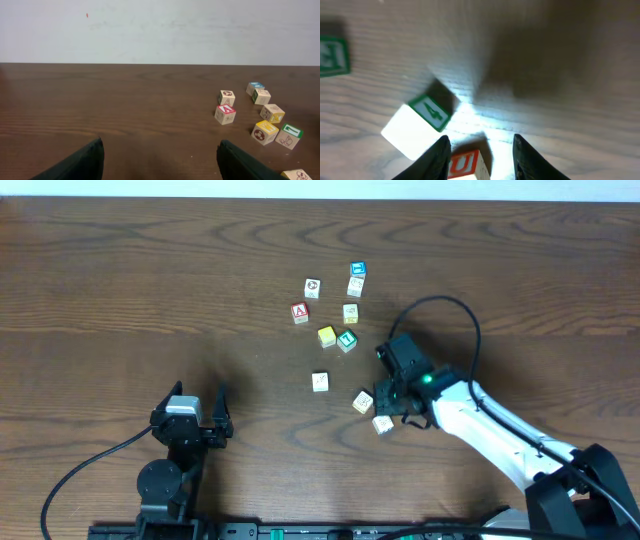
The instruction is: Lift 5 blocks
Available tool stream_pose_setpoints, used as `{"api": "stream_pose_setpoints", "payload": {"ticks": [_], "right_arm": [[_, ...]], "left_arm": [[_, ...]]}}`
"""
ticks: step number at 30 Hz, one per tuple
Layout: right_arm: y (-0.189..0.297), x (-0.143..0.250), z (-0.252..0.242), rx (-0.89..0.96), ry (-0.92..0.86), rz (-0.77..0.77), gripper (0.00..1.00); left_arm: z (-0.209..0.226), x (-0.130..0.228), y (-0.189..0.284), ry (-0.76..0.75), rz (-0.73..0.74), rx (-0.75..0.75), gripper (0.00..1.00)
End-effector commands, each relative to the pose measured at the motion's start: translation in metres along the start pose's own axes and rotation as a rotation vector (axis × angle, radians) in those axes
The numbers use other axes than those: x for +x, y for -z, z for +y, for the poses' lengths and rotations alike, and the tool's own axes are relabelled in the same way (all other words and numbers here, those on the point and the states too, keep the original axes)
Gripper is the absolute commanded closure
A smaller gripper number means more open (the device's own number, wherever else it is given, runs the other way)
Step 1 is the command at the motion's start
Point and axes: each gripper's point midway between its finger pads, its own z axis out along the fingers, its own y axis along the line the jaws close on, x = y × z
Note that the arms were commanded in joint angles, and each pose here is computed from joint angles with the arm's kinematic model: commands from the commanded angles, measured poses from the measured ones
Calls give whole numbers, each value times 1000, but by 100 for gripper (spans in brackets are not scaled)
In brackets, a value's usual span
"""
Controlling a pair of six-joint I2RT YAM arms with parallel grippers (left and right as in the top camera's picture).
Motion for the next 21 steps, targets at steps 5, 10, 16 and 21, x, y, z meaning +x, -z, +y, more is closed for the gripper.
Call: {"api": "stream_pose_setpoints", "payload": {"ticks": [5,10,16,21], "right_arm": [[51,-39,11,16,114,-28,82],[63,-6,10,36,139,112,99],[77,42,0,183,138,249,99],[81,58,12,224,189,232,99]], "left_arm": [[-1,16,-1,7,52,10,28],[-1,16,-1,7,52,10,27],[-1,16,-1,7,52,10,28],[-1,16,-1,7,52,10,28]]}}
